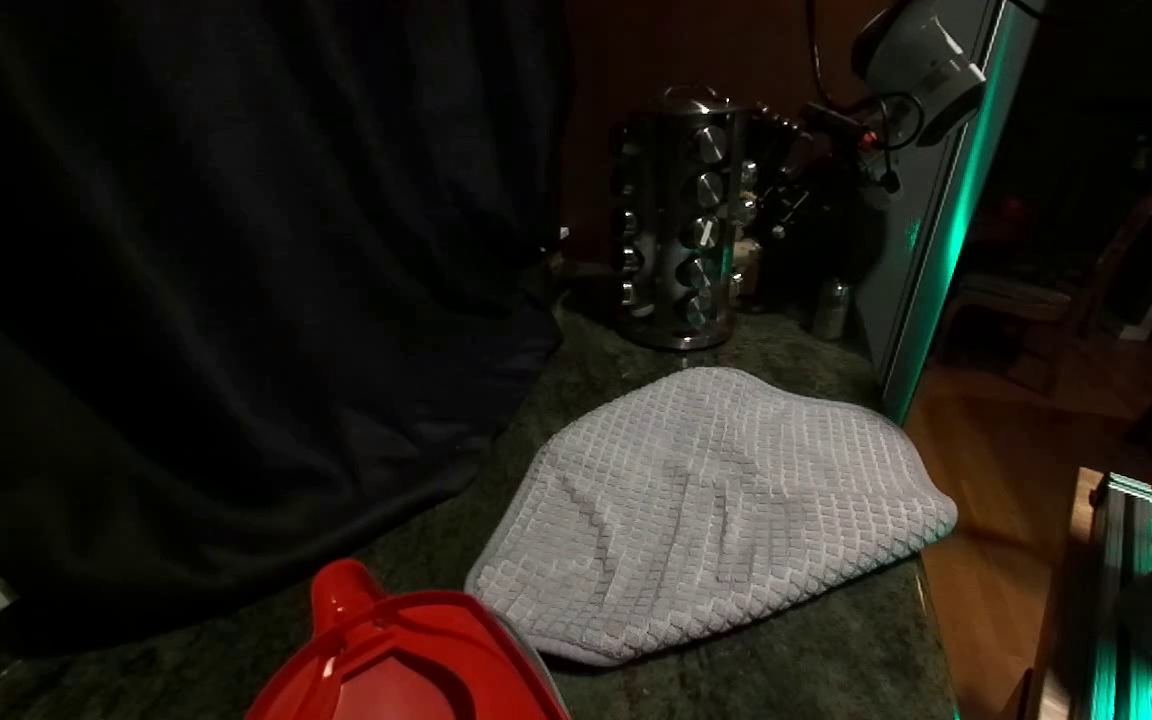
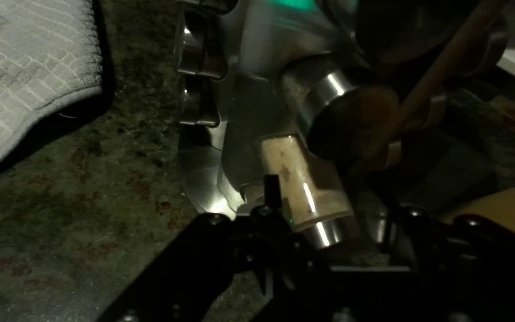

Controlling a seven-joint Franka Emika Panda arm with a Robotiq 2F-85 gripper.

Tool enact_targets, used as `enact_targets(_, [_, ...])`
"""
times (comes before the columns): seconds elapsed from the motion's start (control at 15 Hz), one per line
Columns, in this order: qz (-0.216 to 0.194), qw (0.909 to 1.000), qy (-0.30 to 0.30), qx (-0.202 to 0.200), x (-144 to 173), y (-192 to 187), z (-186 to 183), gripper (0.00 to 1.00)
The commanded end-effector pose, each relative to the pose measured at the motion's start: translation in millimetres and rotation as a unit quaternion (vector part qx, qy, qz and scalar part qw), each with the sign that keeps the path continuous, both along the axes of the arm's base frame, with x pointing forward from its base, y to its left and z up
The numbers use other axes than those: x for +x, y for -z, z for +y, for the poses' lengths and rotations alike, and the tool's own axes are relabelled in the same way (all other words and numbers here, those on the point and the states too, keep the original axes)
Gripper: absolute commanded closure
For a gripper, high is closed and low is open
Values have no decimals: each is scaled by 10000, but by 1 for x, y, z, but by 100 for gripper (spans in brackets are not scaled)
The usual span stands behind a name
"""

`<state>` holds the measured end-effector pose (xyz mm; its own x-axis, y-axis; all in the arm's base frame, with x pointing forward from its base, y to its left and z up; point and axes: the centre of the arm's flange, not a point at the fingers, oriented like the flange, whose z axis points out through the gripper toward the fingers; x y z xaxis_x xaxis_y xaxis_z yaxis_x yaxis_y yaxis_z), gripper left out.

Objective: Remove one container from the seasoning rack and put it on the counter

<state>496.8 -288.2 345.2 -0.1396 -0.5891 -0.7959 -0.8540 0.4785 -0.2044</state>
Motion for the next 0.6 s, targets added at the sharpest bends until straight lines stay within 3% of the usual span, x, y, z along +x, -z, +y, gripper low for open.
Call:
enact_targets(0.0, [46,9999,-21,-101,8,-1,7,76])
enact_targets(0.4, [6,9997,-219,-144,19,-7,16,76])
enact_targets(0.47, [-23,9996,-191,-189,18,-8,14,27])
enact_targets(0.53, [-36,9996,-200,-207,17,-11,13,25])
